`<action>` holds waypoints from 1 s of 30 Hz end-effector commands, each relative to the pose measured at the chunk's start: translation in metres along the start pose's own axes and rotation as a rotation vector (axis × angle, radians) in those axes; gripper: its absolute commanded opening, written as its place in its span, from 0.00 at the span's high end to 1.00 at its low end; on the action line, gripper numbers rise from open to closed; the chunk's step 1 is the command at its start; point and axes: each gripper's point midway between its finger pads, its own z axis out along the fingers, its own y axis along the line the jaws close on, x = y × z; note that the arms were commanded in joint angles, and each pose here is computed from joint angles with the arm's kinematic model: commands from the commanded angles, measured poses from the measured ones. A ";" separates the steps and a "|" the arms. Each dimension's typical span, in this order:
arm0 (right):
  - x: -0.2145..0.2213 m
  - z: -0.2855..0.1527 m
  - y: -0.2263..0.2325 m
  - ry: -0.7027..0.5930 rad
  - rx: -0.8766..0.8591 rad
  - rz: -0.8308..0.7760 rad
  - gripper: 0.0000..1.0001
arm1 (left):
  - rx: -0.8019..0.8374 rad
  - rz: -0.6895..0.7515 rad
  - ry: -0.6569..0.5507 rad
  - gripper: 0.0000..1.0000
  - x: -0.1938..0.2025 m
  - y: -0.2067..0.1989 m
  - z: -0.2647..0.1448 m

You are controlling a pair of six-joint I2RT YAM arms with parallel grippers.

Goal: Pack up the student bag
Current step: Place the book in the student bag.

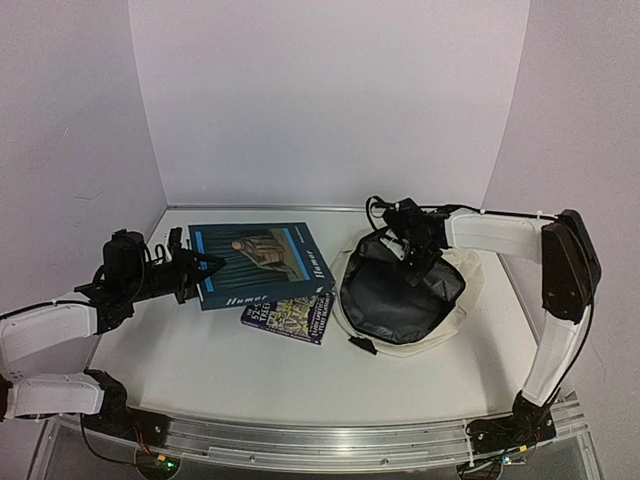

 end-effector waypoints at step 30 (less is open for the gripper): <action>-0.029 -0.090 -0.019 -0.209 -0.195 0.203 1.00 | 0.227 -0.050 0.029 0.92 0.038 -0.039 0.201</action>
